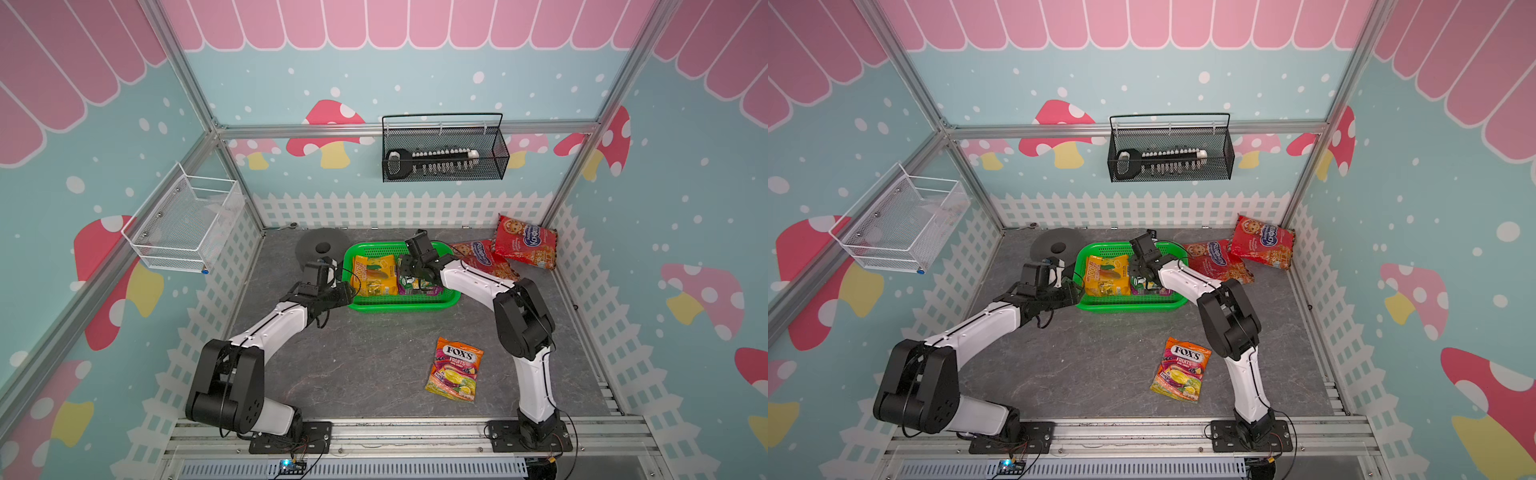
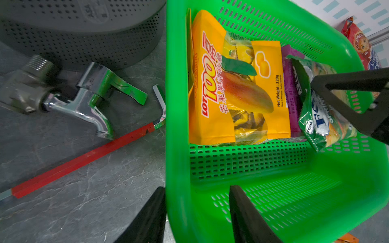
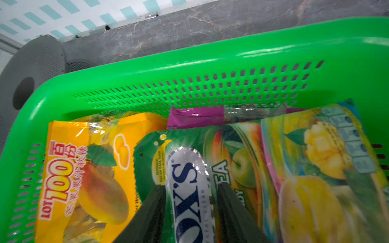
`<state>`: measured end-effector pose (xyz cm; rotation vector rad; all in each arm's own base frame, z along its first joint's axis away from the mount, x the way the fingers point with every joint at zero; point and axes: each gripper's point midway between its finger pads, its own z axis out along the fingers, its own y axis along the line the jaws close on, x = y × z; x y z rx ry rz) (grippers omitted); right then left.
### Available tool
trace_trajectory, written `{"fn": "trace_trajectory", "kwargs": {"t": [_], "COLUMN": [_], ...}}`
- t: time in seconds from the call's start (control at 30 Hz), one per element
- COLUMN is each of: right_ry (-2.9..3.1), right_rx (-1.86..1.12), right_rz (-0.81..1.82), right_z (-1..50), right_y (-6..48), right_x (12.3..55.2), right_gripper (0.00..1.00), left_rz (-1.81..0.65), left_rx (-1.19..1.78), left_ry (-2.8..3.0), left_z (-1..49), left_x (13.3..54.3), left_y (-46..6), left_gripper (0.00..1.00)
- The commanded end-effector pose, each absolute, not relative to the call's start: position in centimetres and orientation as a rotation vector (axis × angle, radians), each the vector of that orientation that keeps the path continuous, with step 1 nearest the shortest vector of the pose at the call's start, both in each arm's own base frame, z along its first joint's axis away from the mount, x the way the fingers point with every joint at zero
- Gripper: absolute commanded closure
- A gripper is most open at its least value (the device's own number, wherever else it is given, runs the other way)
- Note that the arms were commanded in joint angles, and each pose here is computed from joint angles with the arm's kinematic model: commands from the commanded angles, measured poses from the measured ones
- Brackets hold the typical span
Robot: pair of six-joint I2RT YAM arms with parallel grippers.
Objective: Put the candies in the basket
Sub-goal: Place the candy in the basket.
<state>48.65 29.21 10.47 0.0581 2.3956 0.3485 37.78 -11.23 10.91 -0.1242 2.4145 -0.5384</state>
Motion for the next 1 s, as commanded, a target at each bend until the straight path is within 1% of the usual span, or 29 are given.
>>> {"fn": "trace_trajectory", "kwargs": {"t": [0.0,0.13,0.3,0.43,0.57,0.63,0.67,0.7,0.73,0.83,0.97], "right_ry": [2.433,2.413,2.386,2.336,2.292,2.289,2.303,2.287,2.297,2.375,2.455], "right_rx": [0.052,0.051,0.059,0.036,-0.094,-0.185,-0.225,-0.243,-0.256,-0.297,-0.487], "right_rz": [0.195,0.120,0.075,0.126,0.180,0.200,0.196,0.191,0.181,0.223,0.391], "right_z": [7.7,7.4,8.3,11.9,16.1,17.2,17.0,18.2,18.1,16.5,14.7], "right_y": [27.6,27.1,26.6,27.0,27.1,26.8,26.5,25.8,24.8,22.6,22.1], "right_x": [48.7,49.6,50.2,50.1,48.9,47.4,46.5,45.4,44.3,40.3,33.7], "right_gripper": [0.53,0.53,0.47,0.46,0.42,0.40,0.39,0.38,0.37,0.38,0.38], "left_rz": [-0.543,-0.546,-0.543,-0.557,-0.540,-0.552,-0.564,-0.574,-0.582,-0.617,-0.646], "left_rx": [-0.101,-0.100,-0.101,-0.082,-0.059,-0.035,-0.023,-0.008,0.013,0.151,0.369], "left_ry": [2.409,2.398,2.388,2.347,2.282,2.254,2.239,2.228,2.217,2.188,2.145], "left_z": [10.8,11.2,11.6,13.1,15.4,16.5,17.0,17.4,17.8,18.6,19.1], "left_x": [37.7,37.7,37.6,37.7,37.7,37.4,37.1,36.9,36.6,35.6,34.0], "left_y": [-11.3,-11.4,-11.3,-11.5,-11.2,-11.4,-11.6,-11.9,-12.2,-14.7,-18.4], "left_gripper": [0.49,0.49,0.49,0.49,0.49,0.49,0.49,0.49,0.49,0.48,0.48]}}
